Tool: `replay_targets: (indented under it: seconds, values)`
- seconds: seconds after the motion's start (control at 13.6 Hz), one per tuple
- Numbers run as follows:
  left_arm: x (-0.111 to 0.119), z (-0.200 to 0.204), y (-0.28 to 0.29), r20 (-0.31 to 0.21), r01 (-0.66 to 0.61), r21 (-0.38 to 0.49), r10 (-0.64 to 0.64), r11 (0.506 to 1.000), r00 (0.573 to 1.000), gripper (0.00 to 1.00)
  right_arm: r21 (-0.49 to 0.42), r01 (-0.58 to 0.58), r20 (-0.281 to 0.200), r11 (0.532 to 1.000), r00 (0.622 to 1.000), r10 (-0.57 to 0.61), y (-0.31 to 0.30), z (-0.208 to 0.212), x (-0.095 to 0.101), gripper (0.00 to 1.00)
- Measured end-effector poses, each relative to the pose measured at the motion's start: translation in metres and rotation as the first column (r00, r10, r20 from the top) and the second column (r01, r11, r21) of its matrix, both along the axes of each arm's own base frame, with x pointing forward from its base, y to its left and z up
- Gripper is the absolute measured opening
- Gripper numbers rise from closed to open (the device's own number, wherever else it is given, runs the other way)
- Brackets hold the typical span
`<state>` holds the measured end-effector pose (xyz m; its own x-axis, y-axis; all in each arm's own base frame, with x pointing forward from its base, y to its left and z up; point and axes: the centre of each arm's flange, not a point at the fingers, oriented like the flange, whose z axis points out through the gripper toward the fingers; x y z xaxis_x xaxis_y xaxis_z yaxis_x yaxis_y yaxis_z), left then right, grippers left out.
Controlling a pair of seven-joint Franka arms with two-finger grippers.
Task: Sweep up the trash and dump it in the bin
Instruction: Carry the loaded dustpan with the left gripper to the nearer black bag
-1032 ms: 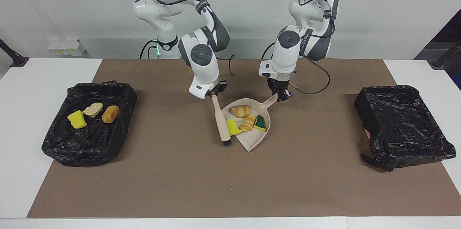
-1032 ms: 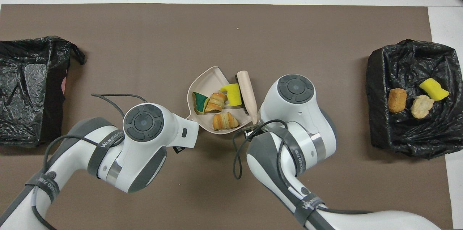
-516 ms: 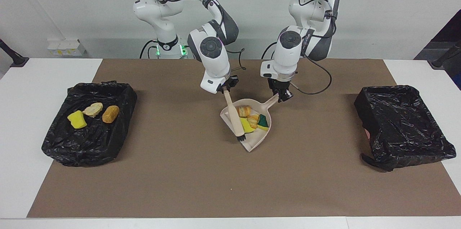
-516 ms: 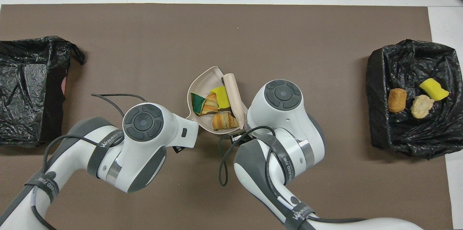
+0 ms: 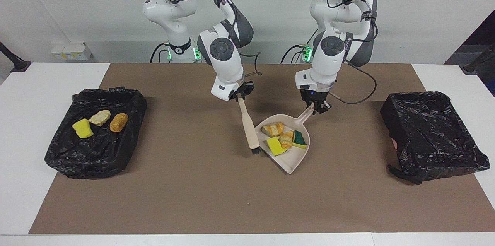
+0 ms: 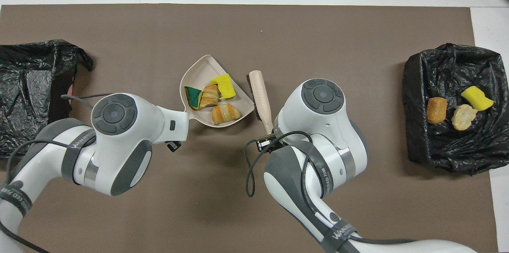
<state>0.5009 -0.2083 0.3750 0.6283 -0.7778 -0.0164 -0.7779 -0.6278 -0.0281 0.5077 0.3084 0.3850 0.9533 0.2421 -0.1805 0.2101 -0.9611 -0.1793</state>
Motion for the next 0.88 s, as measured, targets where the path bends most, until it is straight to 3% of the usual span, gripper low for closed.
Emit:
replay_targets:
  seconds: [0.29, 0.44, 0.66, 0.88]
  values:
    - [0.019, 0.029, 0.057, 0.031, -0.122, -0.043, 0.123, 0.992, 0.992, 0.33, -0.018, 0.066, -0.001, 0.998, 0.998, -0.066, 0.003, 0.02, -0.008, 0.26]
    - [0.024, 0.046, 0.096, 0.0, -0.174, -0.043, 0.174, 0.984, 0.985, 0.33, -0.039, 0.127, -0.008, 0.991, 0.992, -0.128, 0.019, 0.024, -0.021, 0.26]
    - [0.036, 0.091, 0.178, -0.059, -0.227, -0.033, 0.225, 0.973, 0.973, 0.33, -0.069, 0.163, -0.013, 0.984, 0.986, -0.164, 0.055, 0.028, -0.055, 0.26]
    - [0.039, 0.13, 0.271, -0.071, -0.277, -0.101, 0.271, 0.956, 0.96, 0.33, -0.106, 0.16, -0.019, 0.981, 0.986, -0.163, 0.086, 0.03, -0.103, 0.26]
